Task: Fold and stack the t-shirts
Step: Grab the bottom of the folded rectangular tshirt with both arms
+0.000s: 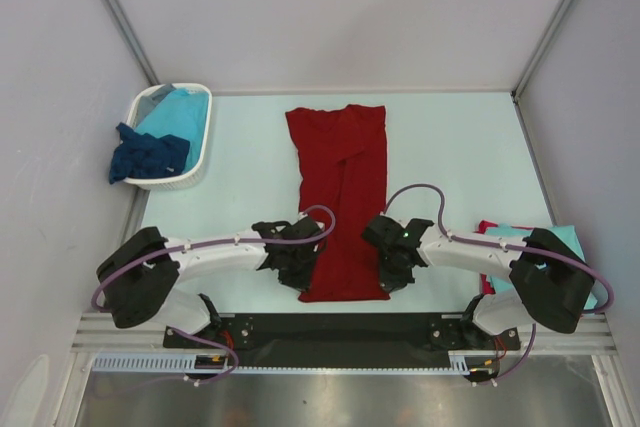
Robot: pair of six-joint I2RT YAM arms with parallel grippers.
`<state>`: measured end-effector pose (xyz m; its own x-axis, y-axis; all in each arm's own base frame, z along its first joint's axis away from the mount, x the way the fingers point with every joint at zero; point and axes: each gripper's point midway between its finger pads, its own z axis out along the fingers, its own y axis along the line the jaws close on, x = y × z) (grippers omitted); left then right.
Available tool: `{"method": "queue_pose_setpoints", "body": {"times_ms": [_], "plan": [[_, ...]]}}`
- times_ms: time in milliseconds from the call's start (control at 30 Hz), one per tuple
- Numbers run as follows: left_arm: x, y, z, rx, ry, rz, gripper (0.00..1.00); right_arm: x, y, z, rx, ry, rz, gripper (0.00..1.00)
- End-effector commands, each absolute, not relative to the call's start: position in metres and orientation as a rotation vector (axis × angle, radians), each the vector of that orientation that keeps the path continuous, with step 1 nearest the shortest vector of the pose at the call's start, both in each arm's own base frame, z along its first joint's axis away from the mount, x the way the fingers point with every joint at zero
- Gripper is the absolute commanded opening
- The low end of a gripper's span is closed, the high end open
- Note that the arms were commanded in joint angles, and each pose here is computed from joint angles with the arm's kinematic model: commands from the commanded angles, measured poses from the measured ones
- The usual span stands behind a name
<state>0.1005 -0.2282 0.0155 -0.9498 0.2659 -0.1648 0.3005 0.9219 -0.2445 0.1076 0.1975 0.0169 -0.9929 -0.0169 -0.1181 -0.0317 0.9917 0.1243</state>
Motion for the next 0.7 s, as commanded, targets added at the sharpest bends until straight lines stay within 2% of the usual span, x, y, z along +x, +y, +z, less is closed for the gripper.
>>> {"method": "queue_pose_setpoints", "body": {"times_ms": [0,100,133,167,200,233,267,300,333,367,400,500,600,667], "plan": [[0.091,-0.217,0.018,0.447,2.983,-0.358,0.0,0.103,0.189,0.02,-0.033,3.022,0.154,0.0],[0.093,-0.217,0.02,0.45,2.965,-0.34,0.01,0.102,0.187,0.019,-0.026,3.024,0.141,0.0],[0.095,-0.213,0.021,0.445,2.96,-0.305,0.09,0.105,0.189,0.022,-0.022,3.012,0.142,0.01],[0.099,-0.212,0.025,0.432,2.941,-0.283,0.14,0.108,0.19,0.024,-0.023,3.001,0.138,0.18],[0.115,-0.213,0.035,0.407,2.87,-0.241,0.19,0.11,0.188,0.028,-0.019,2.991,0.12,0.25],[0.121,-0.211,0.046,0.391,2.835,-0.228,0.29,0.117,0.187,0.033,-0.013,2.953,0.107,0.34],[0.128,-0.211,0.056,0.375,2.793,-0.223,0.35,0.125,0.195,0.043,-0.017,2.922,0.134,0.49],[0.139,-0.218,0.073,0.357,2.739,-0.243,0.4,0.128,0.193,0.049,-0.013,2.91,0.12,0.57],[0.149,-0.215,0.087,0.335,2.68,-0.222,0.51,0.134,0.193,0.055,-0.013,2.878,0.105,0.64],[0.155,-0.215,0.098,0.33,2.647,-0.219,0.54,0.143,0.201,0.069,-0.019,2.843,0.137,0.74],[0.164,-0.223,0.117,0.32,2.596,-0.25,0.56,0.145,0.199,0.074,-0.02,2.839,0.113,0.8],[0.181,-0.226,0.151,0.3,2.499,-0.25,0.6,0.163,0.204,0.101,-0.016,2.752,0.119,0.86],[0.193,-0.227,0.16,0.289,2.46,-0.228,0.63,0.178,0.218,0.115,-0.027,2.696,0.188,0.86],[0.204,-0.234,0.152,0.272,2.472,-0.247,0.61,0.189,0.224,0.108,-0.018,2.707,0.184,0.83]]}}
